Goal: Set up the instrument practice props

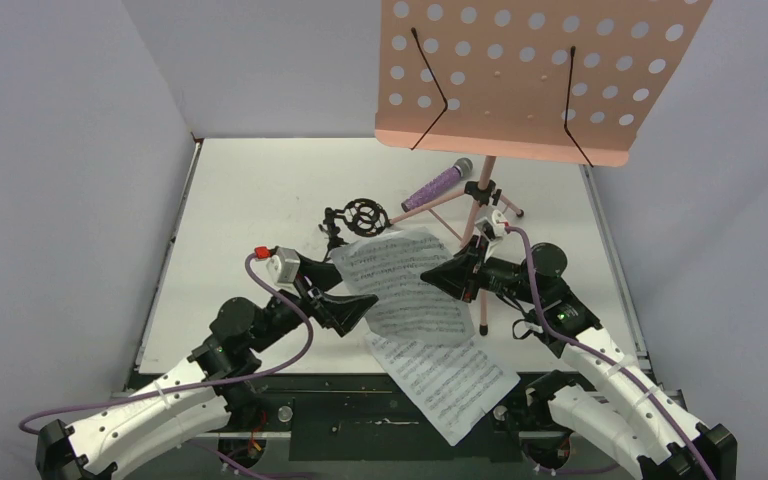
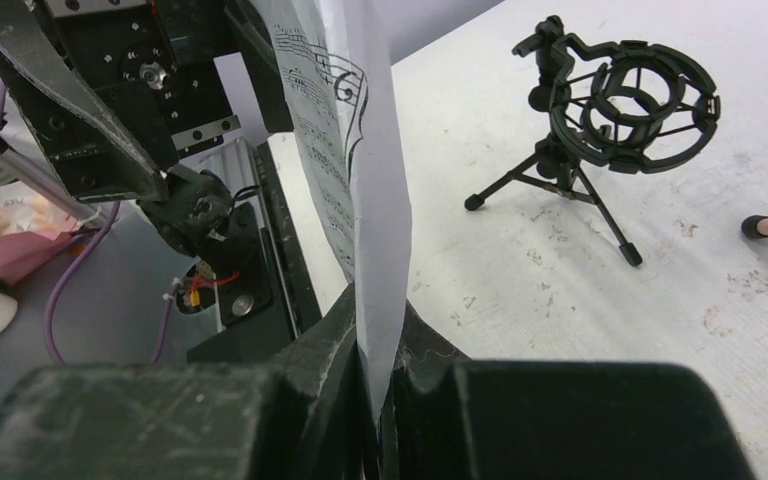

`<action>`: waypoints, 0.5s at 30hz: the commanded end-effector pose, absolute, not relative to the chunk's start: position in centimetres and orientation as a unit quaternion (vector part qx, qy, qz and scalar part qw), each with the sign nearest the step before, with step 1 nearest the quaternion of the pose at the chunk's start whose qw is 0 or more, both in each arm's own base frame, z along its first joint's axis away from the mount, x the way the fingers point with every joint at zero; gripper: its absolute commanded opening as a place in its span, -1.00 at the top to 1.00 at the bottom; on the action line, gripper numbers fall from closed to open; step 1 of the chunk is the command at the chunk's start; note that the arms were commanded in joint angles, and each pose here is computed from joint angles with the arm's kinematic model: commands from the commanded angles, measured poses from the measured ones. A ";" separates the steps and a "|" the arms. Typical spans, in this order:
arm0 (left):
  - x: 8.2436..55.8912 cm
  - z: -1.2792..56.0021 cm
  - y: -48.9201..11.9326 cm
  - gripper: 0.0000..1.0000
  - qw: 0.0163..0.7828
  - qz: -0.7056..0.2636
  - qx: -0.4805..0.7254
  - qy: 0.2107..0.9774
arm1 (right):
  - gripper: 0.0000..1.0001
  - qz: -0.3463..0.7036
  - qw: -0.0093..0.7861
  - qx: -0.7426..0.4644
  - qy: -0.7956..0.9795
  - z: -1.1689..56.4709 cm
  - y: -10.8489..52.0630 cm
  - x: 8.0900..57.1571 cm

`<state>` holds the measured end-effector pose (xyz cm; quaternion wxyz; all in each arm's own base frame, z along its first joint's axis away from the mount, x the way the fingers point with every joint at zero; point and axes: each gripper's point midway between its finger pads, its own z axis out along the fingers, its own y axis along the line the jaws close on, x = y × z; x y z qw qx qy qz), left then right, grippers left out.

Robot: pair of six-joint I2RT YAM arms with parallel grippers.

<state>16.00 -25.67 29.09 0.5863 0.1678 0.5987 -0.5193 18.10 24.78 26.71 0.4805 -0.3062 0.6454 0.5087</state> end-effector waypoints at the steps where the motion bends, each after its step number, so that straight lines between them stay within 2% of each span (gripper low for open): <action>1: 17.6 29.8 -24.0 -0.93 0.610 -0.474 0.130 0.622 | 0.89 0.497 0.524 -0.282 0.631 28.8 24.5 19.5; 8: 18.0 27.1 -23.6 -0.93 0.588 -0.449 0.119 0.662 | 0.89 0.479 0.556 -0.243 0.634 29.8 23.0 20.5; 15: 17.7 25.3 -24.9 -0.93 0.556 -0.464 0.132 0.677 | 0.89 0.518 0.542 -0.228 0.622 29.7 21.1 20.8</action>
